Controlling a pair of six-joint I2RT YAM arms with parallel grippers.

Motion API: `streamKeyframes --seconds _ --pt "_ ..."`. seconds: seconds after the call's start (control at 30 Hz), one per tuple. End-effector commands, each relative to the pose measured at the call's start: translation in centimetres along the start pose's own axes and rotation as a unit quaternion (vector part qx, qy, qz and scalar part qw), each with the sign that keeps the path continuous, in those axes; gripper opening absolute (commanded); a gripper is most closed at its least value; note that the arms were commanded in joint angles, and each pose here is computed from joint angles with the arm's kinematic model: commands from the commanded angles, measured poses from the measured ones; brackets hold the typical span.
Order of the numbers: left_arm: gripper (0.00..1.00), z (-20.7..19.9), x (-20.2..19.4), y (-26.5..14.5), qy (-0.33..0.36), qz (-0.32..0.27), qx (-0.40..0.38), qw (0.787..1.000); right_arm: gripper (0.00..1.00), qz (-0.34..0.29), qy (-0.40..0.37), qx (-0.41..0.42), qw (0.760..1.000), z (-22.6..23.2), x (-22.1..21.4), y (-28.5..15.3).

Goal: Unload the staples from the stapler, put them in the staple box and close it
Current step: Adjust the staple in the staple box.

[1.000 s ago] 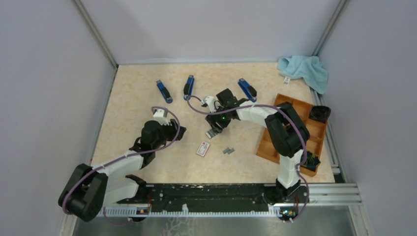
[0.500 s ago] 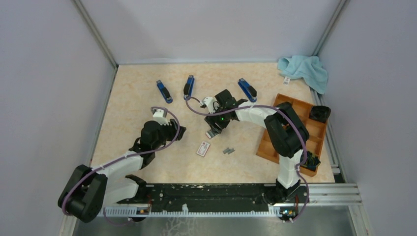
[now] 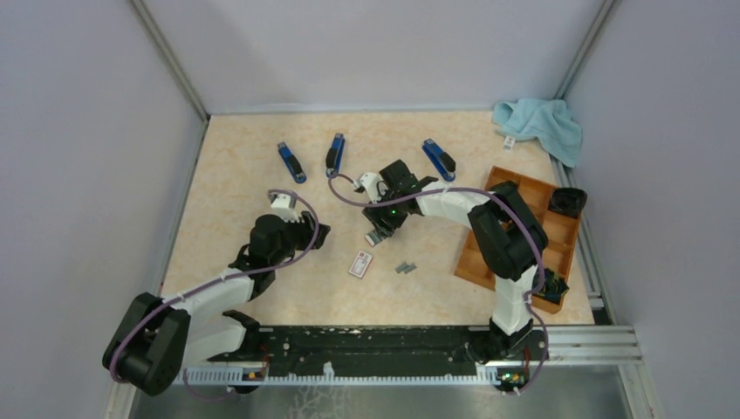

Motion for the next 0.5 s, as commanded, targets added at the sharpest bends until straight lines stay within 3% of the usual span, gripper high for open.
streamKeyframes --seconds 0.0,0.47 --pt "0.60 -0.11 0.43 -0.20 0.006 -0.020 -0.004 1.000 0.54 -0.016 -0.010 -0.006 1.000 0.13 0.89 0.43" --pt "0.60 -0.12 0.39 -0.27 0.005 -0.021 -0.004 1.000 0.49 -0.016 -0.011 -0.011 1.000 0.21 1.06 0.72"
Point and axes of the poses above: each gripper's point midway between its finger pads, its own y axis out along the fingers, its own z axis along the line the jaws close on, x = y × z, the point moved 7 cm from there along -y, back along the fingers, and after that the axes turned 7 degrees about y, right-handed, at the moved point
